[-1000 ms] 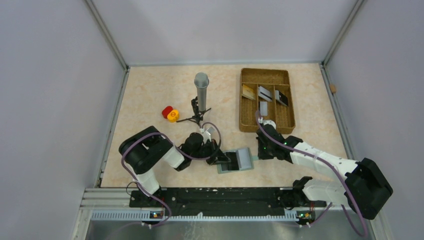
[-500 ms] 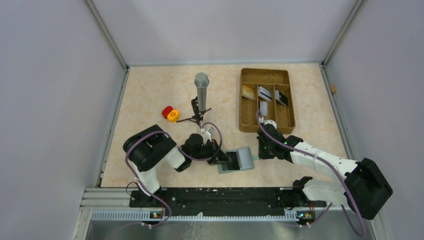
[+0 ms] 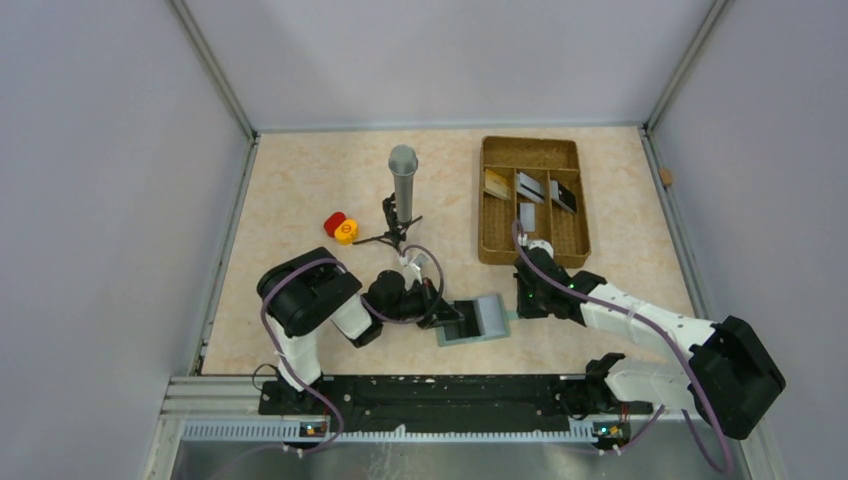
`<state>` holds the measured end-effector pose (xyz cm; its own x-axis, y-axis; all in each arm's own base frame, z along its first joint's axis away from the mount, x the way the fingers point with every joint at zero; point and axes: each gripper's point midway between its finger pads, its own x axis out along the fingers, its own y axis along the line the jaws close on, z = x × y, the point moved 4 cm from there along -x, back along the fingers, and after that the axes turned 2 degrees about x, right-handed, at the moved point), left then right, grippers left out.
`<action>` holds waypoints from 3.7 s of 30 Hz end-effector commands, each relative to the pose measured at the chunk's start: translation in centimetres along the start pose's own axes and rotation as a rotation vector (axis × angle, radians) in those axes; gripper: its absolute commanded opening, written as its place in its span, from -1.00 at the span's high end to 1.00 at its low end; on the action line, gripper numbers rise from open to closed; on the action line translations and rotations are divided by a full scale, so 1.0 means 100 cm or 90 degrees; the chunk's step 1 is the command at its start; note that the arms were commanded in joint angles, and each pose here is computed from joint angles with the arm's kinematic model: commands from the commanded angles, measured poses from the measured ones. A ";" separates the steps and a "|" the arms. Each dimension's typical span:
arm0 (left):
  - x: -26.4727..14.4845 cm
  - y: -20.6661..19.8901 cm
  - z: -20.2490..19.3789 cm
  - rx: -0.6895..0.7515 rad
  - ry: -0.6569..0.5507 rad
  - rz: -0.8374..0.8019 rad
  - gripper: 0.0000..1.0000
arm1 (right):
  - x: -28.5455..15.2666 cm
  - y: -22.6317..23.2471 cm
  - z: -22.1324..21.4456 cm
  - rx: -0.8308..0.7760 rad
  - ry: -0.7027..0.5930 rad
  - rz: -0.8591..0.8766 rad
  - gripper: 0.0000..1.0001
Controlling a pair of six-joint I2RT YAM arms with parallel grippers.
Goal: Put the credit cards into the card holder
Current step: Insert the credit card into the card holder.
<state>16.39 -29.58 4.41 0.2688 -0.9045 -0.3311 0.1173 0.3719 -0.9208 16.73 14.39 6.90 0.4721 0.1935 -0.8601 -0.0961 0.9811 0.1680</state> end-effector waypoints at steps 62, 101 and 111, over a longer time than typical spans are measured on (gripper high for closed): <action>0.049 -0.011 -0.016 0.005 0.111 0.146 0.77 | -0.005 0.003 0.000 0.047 -0.046 0.032 1.00; 0.015 -0.048 0.017 0.200 0.035 0.332 -0.41 | -0.005 -0.005 -0.001 0.058 -0.058 0.007 1.00; 0.014 -0.058 0.017 0.223 0.037 0.337 -0.52 | -0.005 -0.005 -0.001 0.058 -0.059 0.010 1.00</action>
<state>17.48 -32.28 7.94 0.2977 -0.5698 -0.7660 0.2550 0.8207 -0.5114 15.96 13.78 6.68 0.5171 0.2059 -0.8308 -0.0300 0.9744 0.2228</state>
